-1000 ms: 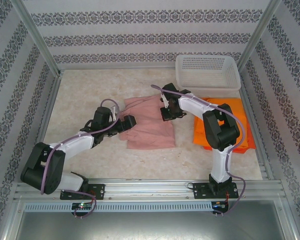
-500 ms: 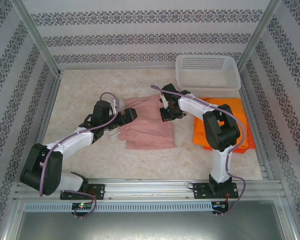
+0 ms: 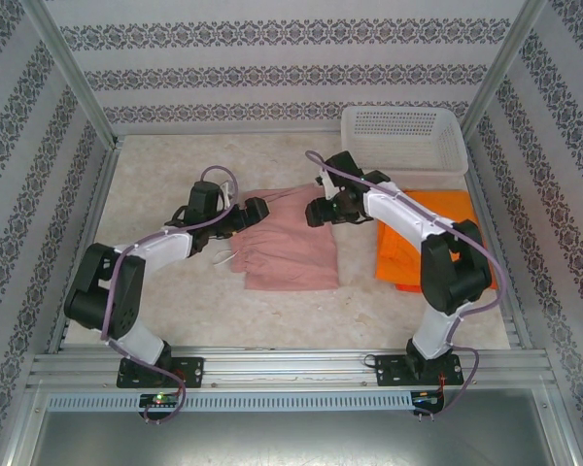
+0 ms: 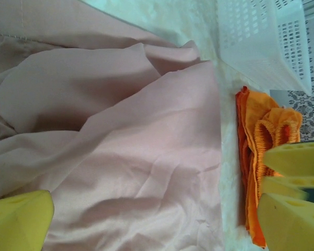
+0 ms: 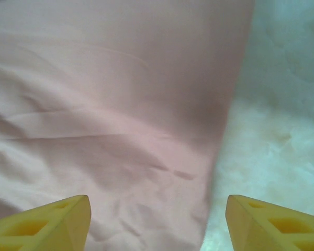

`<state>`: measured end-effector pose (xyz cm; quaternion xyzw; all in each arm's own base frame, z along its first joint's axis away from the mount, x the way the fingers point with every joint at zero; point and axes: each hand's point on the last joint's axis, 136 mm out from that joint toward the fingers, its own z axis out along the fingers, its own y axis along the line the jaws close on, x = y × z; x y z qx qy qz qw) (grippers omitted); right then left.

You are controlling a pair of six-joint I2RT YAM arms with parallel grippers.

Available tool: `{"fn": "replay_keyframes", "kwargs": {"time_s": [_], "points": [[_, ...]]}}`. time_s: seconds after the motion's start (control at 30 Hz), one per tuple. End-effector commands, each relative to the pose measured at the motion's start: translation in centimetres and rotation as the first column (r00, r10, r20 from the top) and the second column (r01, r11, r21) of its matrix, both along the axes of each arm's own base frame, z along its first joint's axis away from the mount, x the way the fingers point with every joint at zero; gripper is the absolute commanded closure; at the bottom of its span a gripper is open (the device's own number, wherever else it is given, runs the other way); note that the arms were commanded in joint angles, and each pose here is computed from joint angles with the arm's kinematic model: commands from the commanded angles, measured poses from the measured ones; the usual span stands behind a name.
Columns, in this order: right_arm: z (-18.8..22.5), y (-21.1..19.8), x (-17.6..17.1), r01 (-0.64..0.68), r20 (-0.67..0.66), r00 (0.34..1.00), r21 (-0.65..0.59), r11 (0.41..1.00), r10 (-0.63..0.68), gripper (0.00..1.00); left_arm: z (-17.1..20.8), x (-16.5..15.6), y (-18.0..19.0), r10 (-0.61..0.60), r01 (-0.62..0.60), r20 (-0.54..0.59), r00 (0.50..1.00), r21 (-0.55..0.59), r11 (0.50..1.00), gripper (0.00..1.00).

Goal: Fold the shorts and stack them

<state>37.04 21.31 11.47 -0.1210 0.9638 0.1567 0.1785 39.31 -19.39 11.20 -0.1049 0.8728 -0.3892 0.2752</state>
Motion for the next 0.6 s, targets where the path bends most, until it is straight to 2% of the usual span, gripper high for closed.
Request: {"fn": "replay_keyframes", "kwargs": {"time_s": [0.0,0.2,0.4,0.57], "points": [[1.5,3.3,-2.3,-0.036,-0.024,0.999,0.129,0.991,0.040,0.28,0.2,1.8,-0.2,-0.004,0.004,0.031,1.000,-0.023,1.000,0.00],[0.4,8.2,-6.0,-0.083,-0.098,0.988,0.286,0.955,0.116,0.24,-2.4,3.0,1.3,0.043,-0.044,-0.013,0.999,-0.046,0.998,0.01],[-4.8,8.9,-9.4,-0.034,-0.236,0.966,0.289,0.957,0.106,0.24,-4.7,2.9,2.2,0.055,-0.057,-0.051,0.997,-0.031,0.998,0.00],[-7.6,8.2,-12.1,0.010,-0.304,0.949,0.281,0.960,0.079,0.23,-5.7,2.7,2.9,0.063,-0.064,-0.069,0.996,-0.007,0.998,0.00]]}}
